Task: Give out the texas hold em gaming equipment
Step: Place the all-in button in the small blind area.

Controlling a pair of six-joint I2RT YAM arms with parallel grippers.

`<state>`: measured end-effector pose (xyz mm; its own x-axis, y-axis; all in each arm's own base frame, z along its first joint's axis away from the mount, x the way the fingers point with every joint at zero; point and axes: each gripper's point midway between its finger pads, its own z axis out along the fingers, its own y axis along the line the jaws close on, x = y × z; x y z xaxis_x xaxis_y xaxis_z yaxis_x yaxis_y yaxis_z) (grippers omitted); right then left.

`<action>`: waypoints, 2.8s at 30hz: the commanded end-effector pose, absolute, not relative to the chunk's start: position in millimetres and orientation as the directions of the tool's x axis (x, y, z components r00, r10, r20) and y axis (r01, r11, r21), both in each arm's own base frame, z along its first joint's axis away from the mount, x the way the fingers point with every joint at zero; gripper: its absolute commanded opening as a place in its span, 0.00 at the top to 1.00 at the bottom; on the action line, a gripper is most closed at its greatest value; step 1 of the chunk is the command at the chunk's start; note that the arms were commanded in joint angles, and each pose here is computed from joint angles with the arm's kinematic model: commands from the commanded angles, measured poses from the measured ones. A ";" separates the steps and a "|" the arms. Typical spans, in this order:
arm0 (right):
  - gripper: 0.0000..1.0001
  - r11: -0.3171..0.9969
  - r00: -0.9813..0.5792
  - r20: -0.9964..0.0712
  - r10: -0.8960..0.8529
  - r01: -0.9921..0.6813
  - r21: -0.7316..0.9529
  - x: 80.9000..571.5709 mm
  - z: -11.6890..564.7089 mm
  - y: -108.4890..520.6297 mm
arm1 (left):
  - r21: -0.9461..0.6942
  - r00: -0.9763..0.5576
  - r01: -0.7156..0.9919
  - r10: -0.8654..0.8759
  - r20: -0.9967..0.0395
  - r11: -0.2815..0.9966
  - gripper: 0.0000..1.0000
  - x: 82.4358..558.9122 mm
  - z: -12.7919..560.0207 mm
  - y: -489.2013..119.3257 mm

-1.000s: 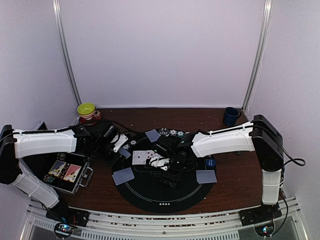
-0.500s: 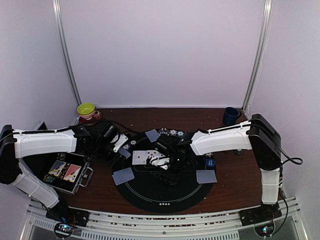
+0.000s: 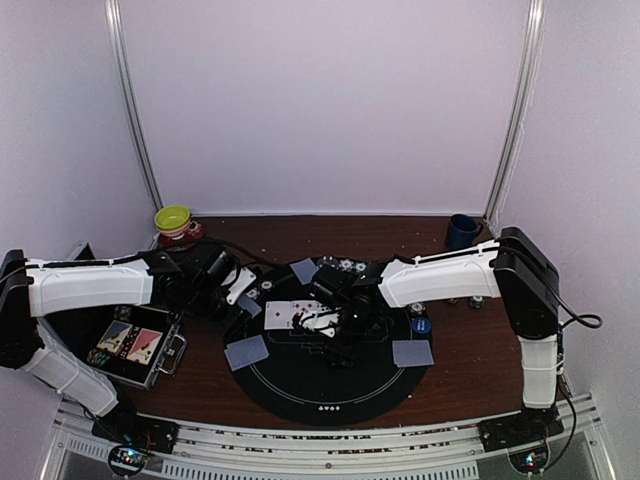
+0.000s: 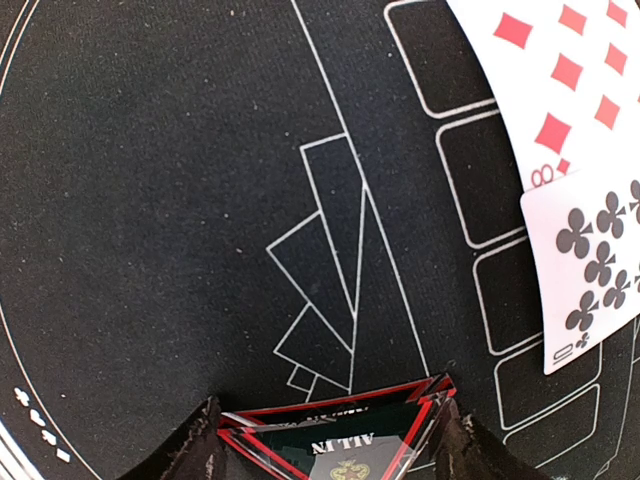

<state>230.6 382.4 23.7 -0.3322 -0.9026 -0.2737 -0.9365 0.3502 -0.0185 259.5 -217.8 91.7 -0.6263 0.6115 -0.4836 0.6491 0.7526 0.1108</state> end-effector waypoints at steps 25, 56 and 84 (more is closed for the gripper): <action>0.38 0.465 -0.409 -0.335 -0.849 -0.879 -0.104 320.9 77.1 294.7 | 0.111 -0.613 0.640 0.593 -0.523 0.760 0.35 266.4 100.9 -220.4; 0.41 0.387 -0.364 -0.210 -0.908 -0.918 -0.083 327.3 23.7 244.3 | 0.113 -0.614 0.642 0.596 -0.518 0.759 0.35 266.4 99.1 -220.2; 0.28 0.362 -0.336 -0.183 -0.924 -0.923 -0.131 337.6 27.7 233.7 | 0.111 -0.613 0.644 0.598 -0.517 0.757 0.35 265.8 99.2 -220.6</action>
